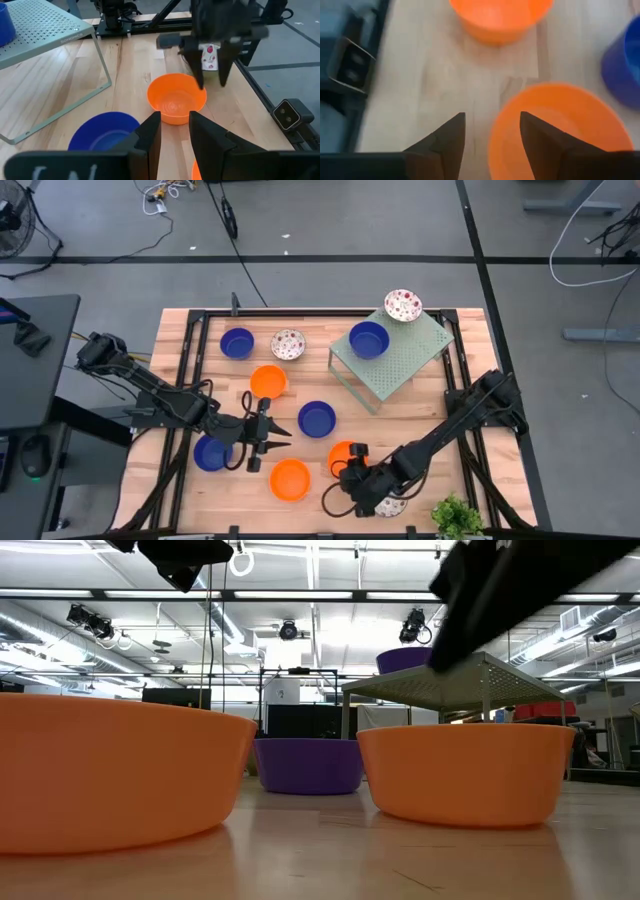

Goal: Pick & Place Mini bowls
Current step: Put the orange bowl on the shelf

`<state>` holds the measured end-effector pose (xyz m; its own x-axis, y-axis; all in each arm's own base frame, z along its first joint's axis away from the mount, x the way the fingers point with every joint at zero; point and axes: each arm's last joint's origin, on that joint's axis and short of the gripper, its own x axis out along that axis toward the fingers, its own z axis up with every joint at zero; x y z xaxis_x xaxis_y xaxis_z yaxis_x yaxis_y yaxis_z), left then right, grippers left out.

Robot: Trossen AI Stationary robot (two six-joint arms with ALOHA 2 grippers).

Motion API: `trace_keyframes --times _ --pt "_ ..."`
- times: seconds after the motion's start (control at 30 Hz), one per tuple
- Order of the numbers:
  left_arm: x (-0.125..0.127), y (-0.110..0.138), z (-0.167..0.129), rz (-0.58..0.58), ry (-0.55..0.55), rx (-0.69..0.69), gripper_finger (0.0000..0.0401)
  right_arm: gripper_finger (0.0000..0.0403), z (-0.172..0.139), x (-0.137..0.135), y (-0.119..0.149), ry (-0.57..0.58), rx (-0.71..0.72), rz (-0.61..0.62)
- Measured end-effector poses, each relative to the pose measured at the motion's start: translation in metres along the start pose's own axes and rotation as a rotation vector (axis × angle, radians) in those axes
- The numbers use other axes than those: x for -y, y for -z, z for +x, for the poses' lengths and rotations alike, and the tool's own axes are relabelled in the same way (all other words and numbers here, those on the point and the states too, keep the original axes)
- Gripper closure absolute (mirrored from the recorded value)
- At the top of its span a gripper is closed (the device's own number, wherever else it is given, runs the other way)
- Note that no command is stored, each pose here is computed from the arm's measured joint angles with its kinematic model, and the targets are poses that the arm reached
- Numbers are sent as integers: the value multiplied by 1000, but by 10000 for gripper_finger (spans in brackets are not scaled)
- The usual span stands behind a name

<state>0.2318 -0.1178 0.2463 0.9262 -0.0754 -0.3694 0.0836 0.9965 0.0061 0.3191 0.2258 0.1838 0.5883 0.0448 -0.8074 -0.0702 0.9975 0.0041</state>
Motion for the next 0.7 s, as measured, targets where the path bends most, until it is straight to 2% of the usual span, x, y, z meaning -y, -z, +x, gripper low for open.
trace_keyframes --times 0.23,0.7 --pt "0 0 0 0 0 -1 296 224 16 1 7 -8 -68 2" --pt "0 0 0 -2 0 -1 296 313 22 3 13 18 -113 -26"
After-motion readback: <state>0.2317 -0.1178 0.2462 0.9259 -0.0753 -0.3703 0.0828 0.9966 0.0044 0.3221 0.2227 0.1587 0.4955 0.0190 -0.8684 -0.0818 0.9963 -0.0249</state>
